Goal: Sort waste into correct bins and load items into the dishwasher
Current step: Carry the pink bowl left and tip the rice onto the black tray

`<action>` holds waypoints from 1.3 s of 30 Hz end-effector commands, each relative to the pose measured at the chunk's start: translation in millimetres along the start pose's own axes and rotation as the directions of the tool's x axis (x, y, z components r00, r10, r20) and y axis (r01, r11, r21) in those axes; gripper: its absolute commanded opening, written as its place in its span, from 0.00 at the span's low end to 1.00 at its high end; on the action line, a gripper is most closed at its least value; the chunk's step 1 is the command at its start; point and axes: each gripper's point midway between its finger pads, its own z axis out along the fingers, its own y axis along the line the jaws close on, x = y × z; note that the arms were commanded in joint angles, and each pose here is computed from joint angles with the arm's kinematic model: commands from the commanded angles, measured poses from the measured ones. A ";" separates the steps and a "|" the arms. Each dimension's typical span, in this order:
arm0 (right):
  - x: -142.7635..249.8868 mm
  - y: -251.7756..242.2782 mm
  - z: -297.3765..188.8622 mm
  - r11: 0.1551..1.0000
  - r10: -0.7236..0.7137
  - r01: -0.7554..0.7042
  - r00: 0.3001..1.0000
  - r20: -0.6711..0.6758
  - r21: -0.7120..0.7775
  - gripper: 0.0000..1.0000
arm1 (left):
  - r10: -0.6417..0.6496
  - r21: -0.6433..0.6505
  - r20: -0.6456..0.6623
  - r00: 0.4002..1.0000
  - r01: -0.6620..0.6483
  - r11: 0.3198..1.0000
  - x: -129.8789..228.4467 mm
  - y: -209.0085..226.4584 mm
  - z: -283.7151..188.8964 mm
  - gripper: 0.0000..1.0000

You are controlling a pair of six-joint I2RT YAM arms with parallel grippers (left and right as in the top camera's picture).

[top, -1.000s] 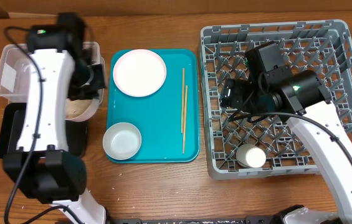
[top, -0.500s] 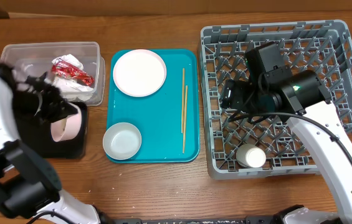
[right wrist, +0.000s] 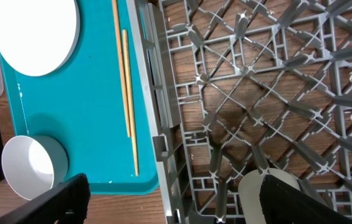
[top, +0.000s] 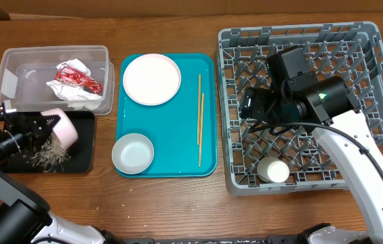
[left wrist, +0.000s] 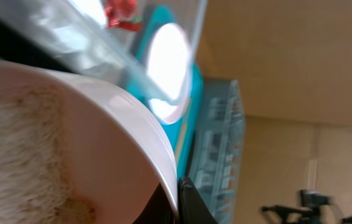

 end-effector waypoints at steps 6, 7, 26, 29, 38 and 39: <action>-3.9 3.5 -3.8 1.000 -0.009 0.009 1.000 0.015 -0.011 0.88 | -0.130 0.401 0.066 0.989 0.093 0.911 -20.7 -70.5 -25.7 0.04; -3.9 3.5 -3.8 1.000 -0.009 0.009 1.000 0.015 -0.011 0.88 | -0.160 0.404 0.057 0.985 0.124 0.906 -21.5 -70.2 -27.0 0.04; -3.9 3.5 -3.7 1.000 -0.009 0.009 1.000 0.015 -0.011 0.88 | -0.214 0.391 0.051 0.975 0.178 0.903 -22.1 -65.1 -30.5 0.04; -3.9 3.4 -3.8 1.000 -0.009 0.009 1.000 0.015 -0.011 0.88 | -0.209 0.365 0.055 0.976 0.175 0.915 -22.1 -60.6 -28.8 0.04; -2.7 2.7 -3.8 1.000 -0.009 0.009 1.000 0.010 -0.008 0.88 | -0.229 0.232 0.063 0.971 0.209 0.950 -21.0 -37.5 -21.6 0.04; -2.3 2.4 -3.8 1.000 -0.009 0.009 1.000 0.008 -0.007 0.88 | -0.233 0.250 0.059 0.971 0.212 0.945 -20.8 -40.8 -22.4 0.04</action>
